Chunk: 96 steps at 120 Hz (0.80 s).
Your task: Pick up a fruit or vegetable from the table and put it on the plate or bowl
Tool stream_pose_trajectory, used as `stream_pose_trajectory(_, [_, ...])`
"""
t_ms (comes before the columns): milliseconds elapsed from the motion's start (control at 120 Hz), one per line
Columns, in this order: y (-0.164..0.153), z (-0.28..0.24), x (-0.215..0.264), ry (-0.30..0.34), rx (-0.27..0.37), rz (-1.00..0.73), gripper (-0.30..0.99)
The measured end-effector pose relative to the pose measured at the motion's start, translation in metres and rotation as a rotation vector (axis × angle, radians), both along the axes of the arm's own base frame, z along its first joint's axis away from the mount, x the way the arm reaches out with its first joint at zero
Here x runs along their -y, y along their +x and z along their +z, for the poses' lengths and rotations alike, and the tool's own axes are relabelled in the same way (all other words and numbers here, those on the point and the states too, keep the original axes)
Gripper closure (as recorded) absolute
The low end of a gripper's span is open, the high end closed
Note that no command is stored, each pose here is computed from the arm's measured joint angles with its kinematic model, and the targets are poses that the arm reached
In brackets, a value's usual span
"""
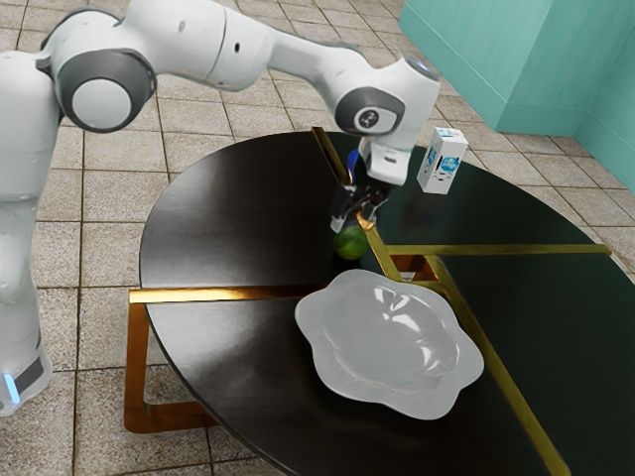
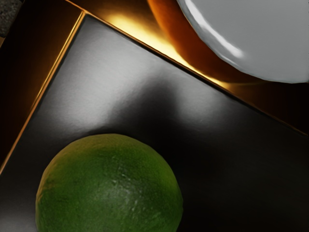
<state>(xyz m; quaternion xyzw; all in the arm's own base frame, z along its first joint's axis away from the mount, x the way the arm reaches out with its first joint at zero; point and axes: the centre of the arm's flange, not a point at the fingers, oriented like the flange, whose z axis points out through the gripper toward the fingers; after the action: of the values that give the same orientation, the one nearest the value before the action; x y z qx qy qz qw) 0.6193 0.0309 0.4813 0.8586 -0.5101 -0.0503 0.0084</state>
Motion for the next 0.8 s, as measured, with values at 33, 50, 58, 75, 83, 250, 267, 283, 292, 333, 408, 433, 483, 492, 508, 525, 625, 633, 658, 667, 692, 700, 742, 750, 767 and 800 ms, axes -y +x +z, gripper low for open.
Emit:
stream_pose_trajectory(33, [0.0,-0.002,0.0,-0.001,-0.007,-0.002,0.0])
stream_pose_trajectory(50, [0.0,-0.004,0.0,-0.001,-0.011,-0.003,0.0])
stream_pose_trajectory(58, [0.0,-0.005,0.0,-0.002,-0.013,-0.003,0.0])
stream_pose_trajectory(75, [0.0,-0.007,0.0,-0.002,-0.017,-0.004,0.0])
stream_pose_trajectory(83, [0.0,-0.008,0.0,-0.002,-0.018,-0.005,0.0])
stream_pose_trajectory(250, [0.0,-0.017,0.0,-0.01,-0.031,-0.011,0.0])
stream_pose_trajectory(267, [0.0,-0.017,0.0,-0.012,-0.03,-0.012,0.0])
stream_pose_trajectory(283, [0.0,-0.017,0.001,-0.014,-0.029,-0.012,0.0])
stream_pose_trajectory(292, [0.0,-0.018,0.001,-0.015,-0.029,-0.013,0.0])
stream_pose_trajectory(333, [0.001,-0.02,0.002,-0.019,-0.03,-0.014,0.0])
stream_pose_trajectory(408, [0.002,-0.026,0.003,-0.024,-0.033,-0.017,-0.02])
stream_pose_trajectory(433, [0.003,-0.028,0.004,-0.026,-0.034,-0.018,-0.01])
stream_pose_trajectory(483, [0.003,-0.032,0.004,-0.027,-0.035,-0.019,-0.01])
stream_pose_trajectory(492, [0.003,-0.033,0.004,-0.028,-0.036,-0.019,-0.01])
stream_pose_trajectory(508, [0.003,-0.033,0.004,-0.028,-0.036,-0.02,-0.01])
stream_pose_trajectory(525, [0.004,-0.034,0.004,-0.028,-0.035,-0.02,0.0])
stream_pose_trajectory(625, [0.005,-0.037,0.004,-0.03,-0.031,-0.023,0.0])
stream_pose_trajectory(633, [0.005,-0.037,0.004,-0.03,-0.03,-0.023,0.0])
stream_pose_trajectory(658, [0.005,-0.039,0.004,-0.03,-0.033,-0.023,0.0])
stream_pose_trajectory(667, [0.005,-0.04,0.004,-0.03,-0.033,-0.023,-0.01])
stream_pose_trajectory(692, [0.005,-0.041,0.004,-0.03,-0.034,-0.024,0.0])
stream_pose_trajectory(700, [0.005,-0.041,0.004,-0.03,-0.034,-0.024,0.0])
stream_pose_trajectory(742, [0.005,-0.043,0.004,-0.031,-0.033,-0.025,0.0])
stream_pose_trajectory(750, [0.005,-0.043,0.004,-0.031,-0.033,-0.025,0.0])
stream_pose_trajectory(767, [0.005,-0.045,0.004,-0.031,-0.033,-0.025,0.0])
stream_pose_trajectory(800, [0.005,-0.047,0.004,-0.031,-0.035,-0.026,0.0])
